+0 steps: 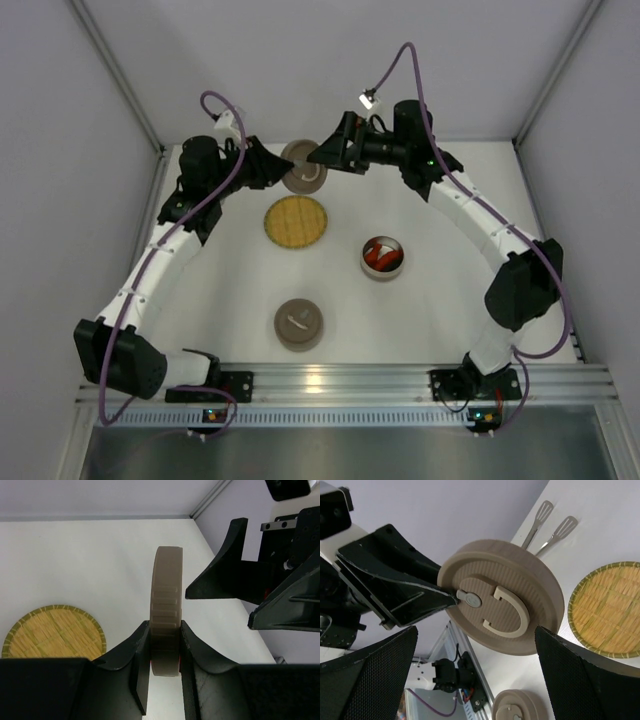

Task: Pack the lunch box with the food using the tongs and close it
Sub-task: Pick up the box lid from the center of the board.

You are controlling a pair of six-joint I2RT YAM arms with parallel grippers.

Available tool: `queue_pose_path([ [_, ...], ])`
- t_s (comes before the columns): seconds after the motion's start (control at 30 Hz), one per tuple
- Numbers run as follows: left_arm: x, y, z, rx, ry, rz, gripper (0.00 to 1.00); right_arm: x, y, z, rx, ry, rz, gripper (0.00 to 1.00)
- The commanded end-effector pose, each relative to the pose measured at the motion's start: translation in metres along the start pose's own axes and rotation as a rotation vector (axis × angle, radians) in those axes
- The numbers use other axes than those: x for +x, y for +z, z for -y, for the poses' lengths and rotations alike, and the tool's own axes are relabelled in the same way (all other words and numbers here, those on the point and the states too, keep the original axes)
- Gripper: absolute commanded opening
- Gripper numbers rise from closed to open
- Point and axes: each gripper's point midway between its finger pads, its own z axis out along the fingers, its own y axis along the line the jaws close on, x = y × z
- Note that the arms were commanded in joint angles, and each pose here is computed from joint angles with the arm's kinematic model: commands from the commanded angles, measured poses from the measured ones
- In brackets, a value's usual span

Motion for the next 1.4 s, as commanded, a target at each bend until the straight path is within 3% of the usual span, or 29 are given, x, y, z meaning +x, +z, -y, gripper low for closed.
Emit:
queue_pose_path([
  [0.0, -0.012, -0.004, 0.012, 0.043, 0.024, 0.067, 0.00, -0.022, 0.005, -0.021, -0.054, -0.007, 0.080, 0.99],
  [0.53, -0.027, 0.002, 0.018, 0.067, 0.007, 0.113, 0.00, 0.011, 0.029, 0.011, 0.024, 0.095, 0.033, 0.97],
  [1.07, -0.009, 0.007, 0.013, 0.079, -0.018, 0.078, 0.00, 0.014, 0.037, -0.019, -0.146, 0.108, 0.007, 0.94],
  [1.37, 0.008, 0.009, 0.000, 0.049, -0.042, 0.053, 0.00, 0.001, 0.018, -0.054, -0.281, 0.053, 0.051, 0.81],
])
